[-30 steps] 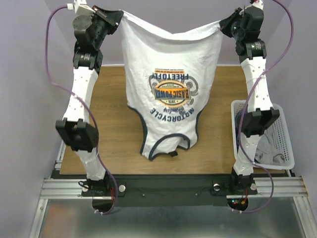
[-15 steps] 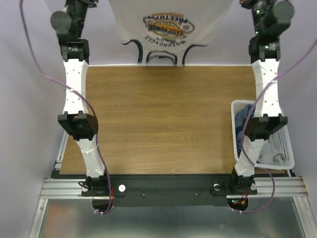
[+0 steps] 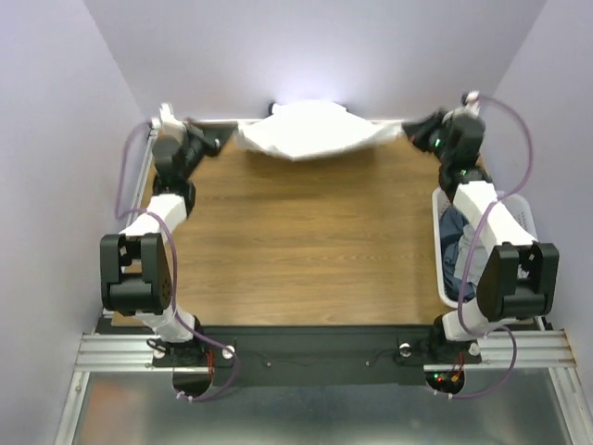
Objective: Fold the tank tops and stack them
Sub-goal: Flatten the tank top out
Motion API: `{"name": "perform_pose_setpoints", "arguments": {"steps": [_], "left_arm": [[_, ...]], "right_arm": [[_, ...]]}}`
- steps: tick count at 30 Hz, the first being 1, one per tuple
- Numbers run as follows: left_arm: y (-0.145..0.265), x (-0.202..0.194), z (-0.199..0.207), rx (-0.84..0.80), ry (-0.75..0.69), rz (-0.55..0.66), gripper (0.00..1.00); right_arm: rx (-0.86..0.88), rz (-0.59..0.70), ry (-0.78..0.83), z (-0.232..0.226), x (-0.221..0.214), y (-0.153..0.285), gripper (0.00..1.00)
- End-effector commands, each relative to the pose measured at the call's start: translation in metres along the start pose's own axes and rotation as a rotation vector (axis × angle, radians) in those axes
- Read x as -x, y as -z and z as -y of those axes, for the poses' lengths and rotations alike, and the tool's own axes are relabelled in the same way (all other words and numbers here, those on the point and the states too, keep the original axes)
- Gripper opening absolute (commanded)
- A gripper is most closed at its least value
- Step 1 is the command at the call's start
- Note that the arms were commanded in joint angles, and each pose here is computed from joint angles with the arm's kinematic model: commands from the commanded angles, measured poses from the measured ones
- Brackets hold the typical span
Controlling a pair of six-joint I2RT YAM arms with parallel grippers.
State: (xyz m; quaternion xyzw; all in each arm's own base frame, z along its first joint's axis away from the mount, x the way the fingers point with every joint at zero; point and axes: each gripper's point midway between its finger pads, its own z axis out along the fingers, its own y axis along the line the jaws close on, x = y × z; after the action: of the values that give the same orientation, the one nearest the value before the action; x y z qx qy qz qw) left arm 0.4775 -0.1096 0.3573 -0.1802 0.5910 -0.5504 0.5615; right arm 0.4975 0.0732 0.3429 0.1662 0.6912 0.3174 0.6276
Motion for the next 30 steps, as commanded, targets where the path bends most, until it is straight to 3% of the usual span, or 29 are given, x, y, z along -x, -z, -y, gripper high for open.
{"name": "perform_pose_setpoints", "arguments": {"steps": [1,4,9,16,21,30], "left_arm": [[0.074,-0.067,-0.054,0.181,0.077,-0.093,0.0],[0.123,-0.104,-0.1,0.377,0.067,-0.166,0.0],[0.168,-0.145,-0.127,0.559,0.043,-0.281,0.0],[0.234,-0.179,-0.166,0.852,0.077,-0.348,0.0],[0.258,-0.182,-0.167,0.932,0.079,-0.356,0.0],[0.275,-0.149,-0.154,1.032,-0.04,-0.266,0.0]], "right_arm": [[-0.027,-0.162,-0.092,0.025,-0.071,0.053,0.0],[-0.175,-0.334,-0.135,0.08,-0.152,0.104,0.0],[-0.304,-0.477,-0.153,0.109,-0.202,0.161,0.0],[-0.461,-0.555,-0.139,0.132,-0.222,0.206,0.0],[-0.522,-0.601,-0.133,0.136,-0.228,0.227,0.01],[-0.619,-0.6,-0.09,0.133,-0.203,0.238,0.01]]}}
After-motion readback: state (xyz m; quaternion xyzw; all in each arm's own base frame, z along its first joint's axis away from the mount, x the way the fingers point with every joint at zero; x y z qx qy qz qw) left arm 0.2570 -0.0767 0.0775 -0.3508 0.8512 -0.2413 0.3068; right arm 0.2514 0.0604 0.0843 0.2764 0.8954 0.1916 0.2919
